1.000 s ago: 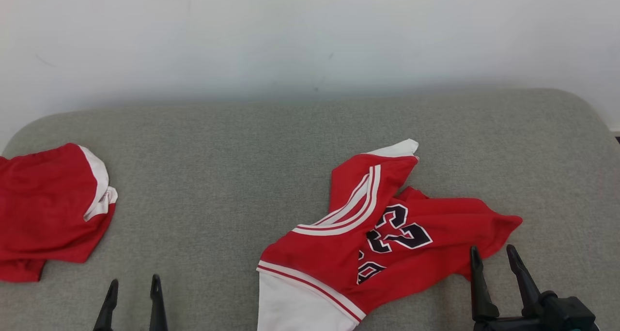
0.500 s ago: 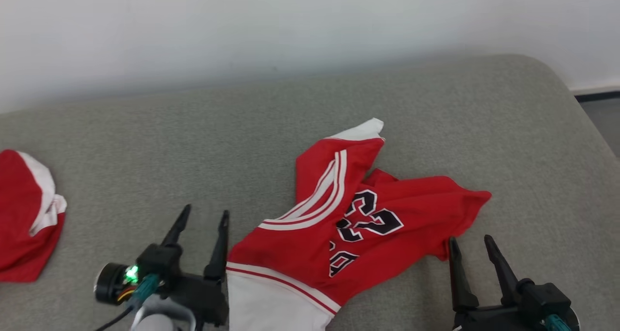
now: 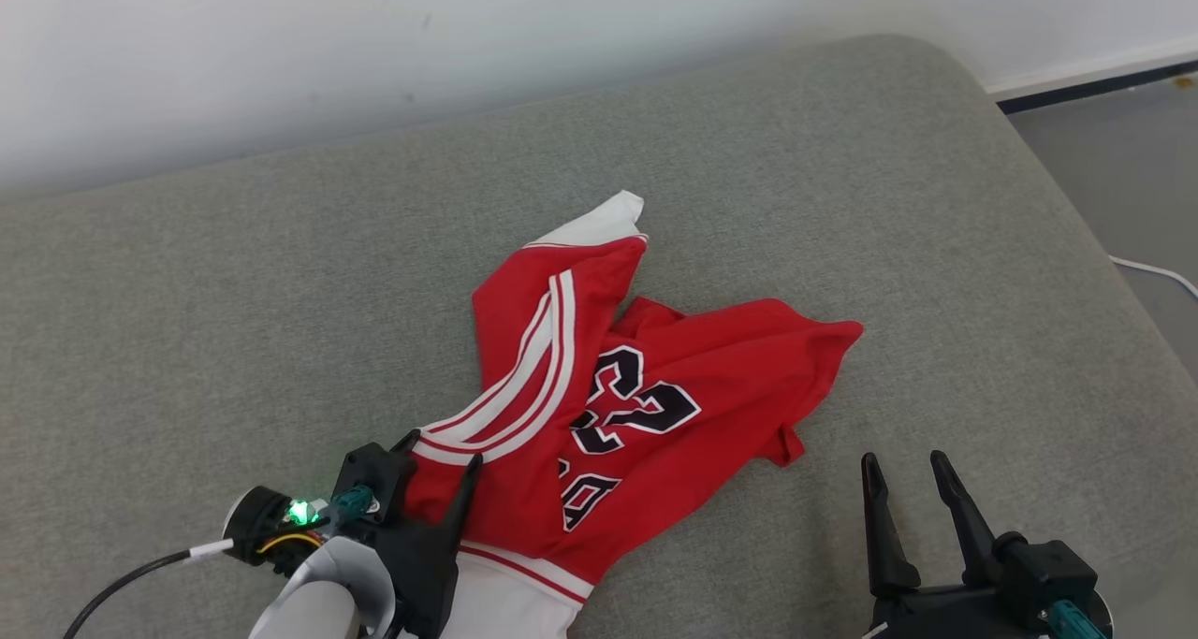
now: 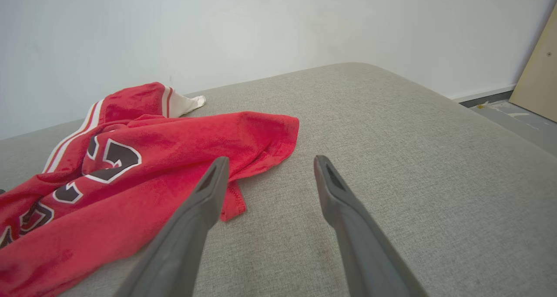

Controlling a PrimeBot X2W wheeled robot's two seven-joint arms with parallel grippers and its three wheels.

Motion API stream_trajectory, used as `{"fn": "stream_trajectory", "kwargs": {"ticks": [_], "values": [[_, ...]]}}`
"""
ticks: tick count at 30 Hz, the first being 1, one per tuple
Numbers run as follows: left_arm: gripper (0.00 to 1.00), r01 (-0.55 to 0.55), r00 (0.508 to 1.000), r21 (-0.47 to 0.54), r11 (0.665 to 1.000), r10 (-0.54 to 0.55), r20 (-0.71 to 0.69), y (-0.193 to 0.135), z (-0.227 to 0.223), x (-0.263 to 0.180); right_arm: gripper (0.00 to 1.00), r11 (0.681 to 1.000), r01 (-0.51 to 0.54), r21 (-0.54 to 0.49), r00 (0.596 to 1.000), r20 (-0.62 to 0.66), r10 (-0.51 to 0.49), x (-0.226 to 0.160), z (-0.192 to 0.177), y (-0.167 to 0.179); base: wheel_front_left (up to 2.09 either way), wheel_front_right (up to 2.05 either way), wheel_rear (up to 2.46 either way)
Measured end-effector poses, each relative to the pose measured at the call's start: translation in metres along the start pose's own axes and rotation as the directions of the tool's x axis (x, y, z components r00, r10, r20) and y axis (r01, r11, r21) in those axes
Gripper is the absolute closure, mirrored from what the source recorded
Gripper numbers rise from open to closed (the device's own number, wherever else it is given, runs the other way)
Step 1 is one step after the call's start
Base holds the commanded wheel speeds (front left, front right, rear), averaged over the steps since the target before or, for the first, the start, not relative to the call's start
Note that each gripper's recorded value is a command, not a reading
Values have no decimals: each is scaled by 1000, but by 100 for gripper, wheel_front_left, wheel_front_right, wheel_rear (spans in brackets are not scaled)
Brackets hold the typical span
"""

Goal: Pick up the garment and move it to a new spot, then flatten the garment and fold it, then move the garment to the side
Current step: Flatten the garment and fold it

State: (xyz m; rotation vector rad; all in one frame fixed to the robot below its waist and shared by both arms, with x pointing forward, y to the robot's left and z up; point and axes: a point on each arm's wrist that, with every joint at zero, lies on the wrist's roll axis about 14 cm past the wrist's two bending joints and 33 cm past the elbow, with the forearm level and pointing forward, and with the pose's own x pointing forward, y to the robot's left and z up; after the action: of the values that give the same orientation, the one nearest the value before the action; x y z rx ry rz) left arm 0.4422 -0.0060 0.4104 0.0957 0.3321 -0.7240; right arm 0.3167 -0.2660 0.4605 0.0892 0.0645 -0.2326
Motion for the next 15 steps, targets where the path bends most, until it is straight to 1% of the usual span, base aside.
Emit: {"fn": "stream_trajectory", "kwargs": {"ticks": [3, 5, 6, 7, 8, 9, 15], "values": [[0, 13, 998, -3, 1000, -13, -69, -2, -13, 4, 0, 1000, 15, -2, 1000, -1, -15, -2, 0, -5, 0, 0, 0], [0, 13, 998, -2, 1000, -13, -68, -1, -10, 7, 0, 1000, 21, -1, 1000, -1, -21, -3, 0, -6, 0, 0, 0], [21, 8, 996, -3, 1000, -8, -87, 1, -13, 6, 0, 1000, 23, -1, 1000, 1, -23, -4, 1, -7, 0, 0, 0], [55, 8, 995, -1, 1000, -8, -99, 0, -15, 6, 0, 1000, 23, 0, 1000, 4, -23, -4, 1, -7, 0, 0, 0], [74, 5, 995, 0, 1000, -5, -102, 1, -15, 5, 0, 1000, 23, -1, 1000, 7, -23, -4, 2, -7, 0, 0, 0], [100, 2, 995, 2, 1000, -2, -102, 2, -15, 5, 0, 1000, 22, -2, 1000, 10, -22, -4, 3, -7, 0, 0, 0], [100, -33, 997, 4, 999, 33, -64, 10, -8, -1, 0, 1000, 4, -8, 1000, 25, -4, -2, 7, -2, 0, 0, 0]]}}
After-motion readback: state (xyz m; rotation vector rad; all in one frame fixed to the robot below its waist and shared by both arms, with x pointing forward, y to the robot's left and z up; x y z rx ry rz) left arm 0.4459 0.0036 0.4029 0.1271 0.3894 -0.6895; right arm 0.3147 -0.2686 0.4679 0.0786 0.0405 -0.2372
